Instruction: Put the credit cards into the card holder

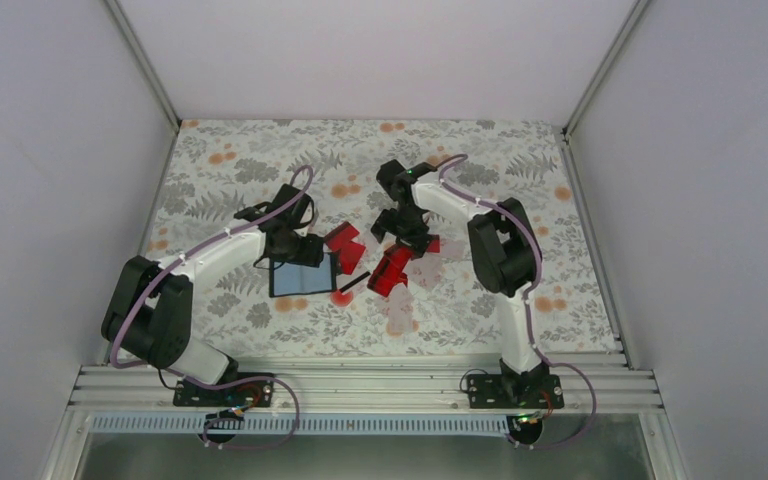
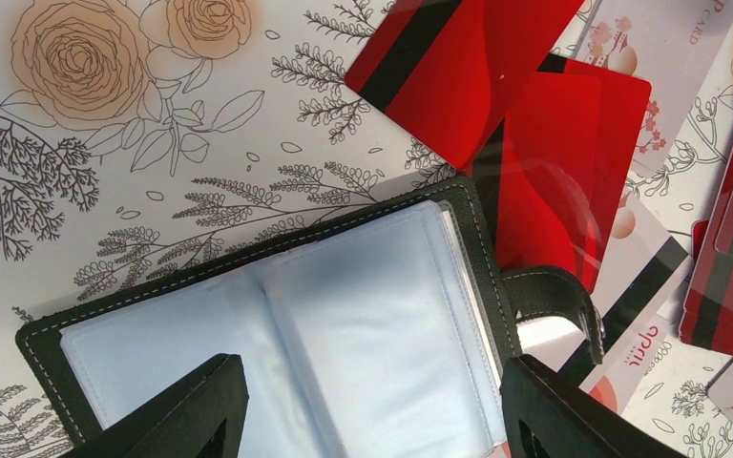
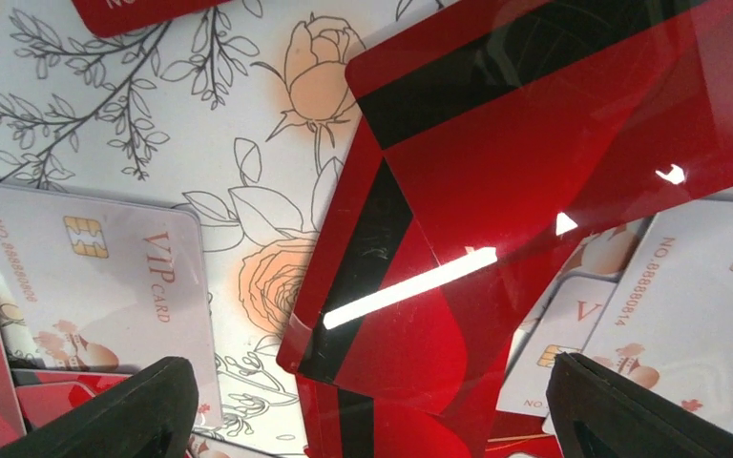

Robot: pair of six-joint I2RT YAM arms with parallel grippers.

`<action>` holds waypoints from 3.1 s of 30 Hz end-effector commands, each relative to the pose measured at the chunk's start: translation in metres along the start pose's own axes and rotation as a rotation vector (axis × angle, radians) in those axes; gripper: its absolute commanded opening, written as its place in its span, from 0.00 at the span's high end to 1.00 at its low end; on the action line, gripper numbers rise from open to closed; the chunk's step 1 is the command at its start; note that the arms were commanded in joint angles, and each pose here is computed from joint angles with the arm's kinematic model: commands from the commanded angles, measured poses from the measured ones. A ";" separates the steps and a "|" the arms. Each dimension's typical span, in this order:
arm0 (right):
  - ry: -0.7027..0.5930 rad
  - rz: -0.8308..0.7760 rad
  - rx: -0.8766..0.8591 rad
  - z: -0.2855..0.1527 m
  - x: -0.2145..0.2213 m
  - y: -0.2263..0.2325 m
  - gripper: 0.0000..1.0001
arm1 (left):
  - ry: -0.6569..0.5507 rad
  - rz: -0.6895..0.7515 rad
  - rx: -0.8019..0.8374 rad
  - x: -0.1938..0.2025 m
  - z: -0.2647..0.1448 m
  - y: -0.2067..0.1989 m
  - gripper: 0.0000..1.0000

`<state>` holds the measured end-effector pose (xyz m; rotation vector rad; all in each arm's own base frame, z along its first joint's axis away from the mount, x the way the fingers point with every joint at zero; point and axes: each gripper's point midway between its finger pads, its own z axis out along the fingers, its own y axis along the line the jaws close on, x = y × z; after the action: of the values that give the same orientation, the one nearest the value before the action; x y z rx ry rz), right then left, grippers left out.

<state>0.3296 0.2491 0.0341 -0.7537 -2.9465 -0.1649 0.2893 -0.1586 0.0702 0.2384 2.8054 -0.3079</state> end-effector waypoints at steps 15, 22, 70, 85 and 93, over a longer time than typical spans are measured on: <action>-0.009 0.090 0.133 0.024 -0.015 -0.016 0.19 | -0.017 0.005 0.010 -0.003 -0.004 -0.002 0.33; -0.019 0.068 0.172 0.036 -0.021 -0.017 0.28 | -0.011 -0.001 0.011 0.000 -0.001 -0.002 0.33; -0.106 -0.314 0.099 0.021 -0.002 0.016 0.15 | -0.016 0.000 0.016 -0.003 -0.012 -0.004 0.33; -0.138 -0.306 0.201 0.027 -0.007 -0.026 0.43 | -0.002 -0.004 0.012 -0.001 -0.008 -0.003 0.33; -0.148 -0.395 0.172 0.026 0.000 -0.044 0.30 | 0.006 -0.009 0.010 -0.003 -0.006 -0.004 0.33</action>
<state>0.3182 0.2303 0.0149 -0.2443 -3.1665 0.0732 0.2861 -0.1577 0.0732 0.2345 2.8138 -0.3096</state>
